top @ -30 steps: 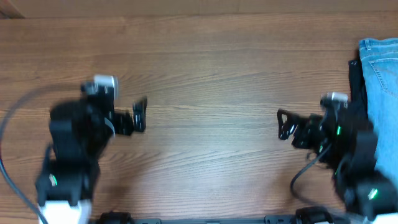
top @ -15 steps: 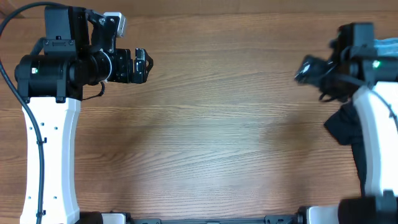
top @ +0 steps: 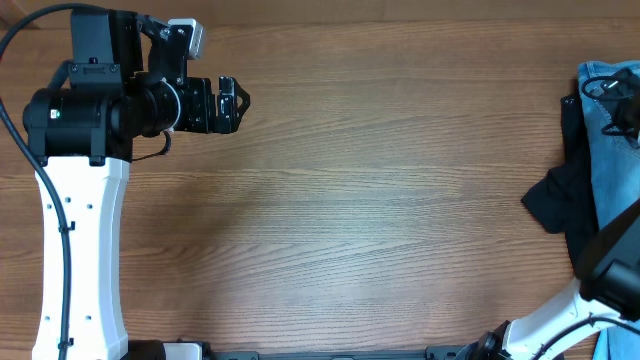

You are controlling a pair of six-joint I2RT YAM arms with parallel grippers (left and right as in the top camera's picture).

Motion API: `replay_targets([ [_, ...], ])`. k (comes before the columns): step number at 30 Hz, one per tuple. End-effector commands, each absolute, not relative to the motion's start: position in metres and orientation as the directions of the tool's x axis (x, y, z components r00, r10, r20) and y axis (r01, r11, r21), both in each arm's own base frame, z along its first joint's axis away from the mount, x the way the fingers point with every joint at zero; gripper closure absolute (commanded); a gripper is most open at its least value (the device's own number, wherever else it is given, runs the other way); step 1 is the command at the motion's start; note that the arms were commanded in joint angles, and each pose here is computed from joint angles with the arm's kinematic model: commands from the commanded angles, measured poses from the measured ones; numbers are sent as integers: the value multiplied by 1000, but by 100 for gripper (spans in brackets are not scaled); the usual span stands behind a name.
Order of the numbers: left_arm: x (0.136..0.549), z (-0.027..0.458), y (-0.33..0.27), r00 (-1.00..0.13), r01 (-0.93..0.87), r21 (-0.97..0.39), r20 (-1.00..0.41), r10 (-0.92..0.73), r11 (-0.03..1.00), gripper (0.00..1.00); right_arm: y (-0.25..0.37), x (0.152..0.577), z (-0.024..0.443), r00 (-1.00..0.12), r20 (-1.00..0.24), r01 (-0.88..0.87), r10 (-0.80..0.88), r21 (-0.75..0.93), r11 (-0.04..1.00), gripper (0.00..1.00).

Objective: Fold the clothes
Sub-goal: 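Reach the right gripper into the pile and grasp the light-blue jeans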

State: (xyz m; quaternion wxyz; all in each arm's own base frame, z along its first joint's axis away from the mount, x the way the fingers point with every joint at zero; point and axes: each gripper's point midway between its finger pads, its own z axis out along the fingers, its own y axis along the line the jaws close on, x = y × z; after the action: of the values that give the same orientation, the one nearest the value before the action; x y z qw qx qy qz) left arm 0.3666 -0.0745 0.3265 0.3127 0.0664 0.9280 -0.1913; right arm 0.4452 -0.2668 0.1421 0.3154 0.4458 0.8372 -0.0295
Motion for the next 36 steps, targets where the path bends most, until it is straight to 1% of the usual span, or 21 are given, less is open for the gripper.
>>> replay_targets([
  [1, 368, 337, -75, -783, 246, -333, -621, -16, 910, 0, -264, 456, 117, -433, -526, 764, 732, 217, 608, 13],
  [6, 368, 337, -75, -783, 246, -333, -622, -16, 910, 0, -268, 452, 91, -452, -497, 784, 741, 173, 595, 13],
  [9, 371, 339, -75, -774, 250, -329, -633, -16, 910, 0, -266, 451, 88, -458, -489, 785, 743, 171, 596, 15],
  [10, 372, 340, -75, -771, 252, -328, -637, -16, 910, 0, -257, 457, 89, -492, -473, 746, 731, 204, 634, 14],
  [13, 374, 341, -75, -764, 255, -326, -644, -16, 910, 0, -215, 476, 92, -628, -438, 551, 643, 333, 765, 16],
  [15, 374, 341, -75, -764, 256, -326, -645, -16, 910, 0, -203, 479, 92, -654, -436, 521, 619, 334, 786, 14],
  [16, 374, 341, -75, -764, 256, -326, -645, -16, 910, 0, -202, 480, 91, -656, -438, 523, 614, 323, 789, 11],
  [19, 374, 341, -75, -764, 256, -326, -645, -16, 910, 0, -201, 481, 92, -658, -447, 530, 605, 295, 795, 7],
  [21, 374, 341, -75, -764, 256, -325, -645, -16, 910, 0, -211, 477, 97, -639, -472, 565, 607, 248, 787, 18],
  [22, 374, 341, -75, -764, 256, -325, -645, -16, 910, 0, -218, 475, 102, -629, -491, 581, 603, 219, 784, 19],
  [24, 374, 341, -75, -764, 256, -325, -645, -16, 910, 0, -236, 471, 117, -599, -543, 627, 589, 139, 766, 9],
  [25, 374, 341, -75, -763, 256, -325, -646, -16, 910, 0, -242, 468, 119, -595, -552, 647, 585, 103, 755, 10],
  [26, 375, 342, -75, -760, 258, -324, -650, -16, 910, 0, -248, 461, 117, -598, -552, 672, 581, 51, 739, 12],
  [27, 375, 342, -75, -759, 258, -323, -651, -16, 910, 0, -252, 457, 117, -599, -557, 689, 575, 6, 725, 12],
  [29, 375, 343, -75, -758, 259, -323, -652, -16, 910, 0, -259, 453, 121, -597, -580, 713, 554, -67, 698, 9],
  [30, 375, 343, -75, -757, 259, -323, -653, -16, 910, 0, -260, 452, 122, -599, -588, 719, 543, -97, 688, 8],
  [34, 375, 343, -75, -758, 259, -323, -653, -16, 910, 0, -264, 451, 117, -603, -595, 732, 530, -149, 665, 8],
  [36, 375, 343, -75, -758, 259, -323, -652, -16, 910, 0, -264, 449, 107, -615, -576, 729, 538, -158, 666, 9],
])
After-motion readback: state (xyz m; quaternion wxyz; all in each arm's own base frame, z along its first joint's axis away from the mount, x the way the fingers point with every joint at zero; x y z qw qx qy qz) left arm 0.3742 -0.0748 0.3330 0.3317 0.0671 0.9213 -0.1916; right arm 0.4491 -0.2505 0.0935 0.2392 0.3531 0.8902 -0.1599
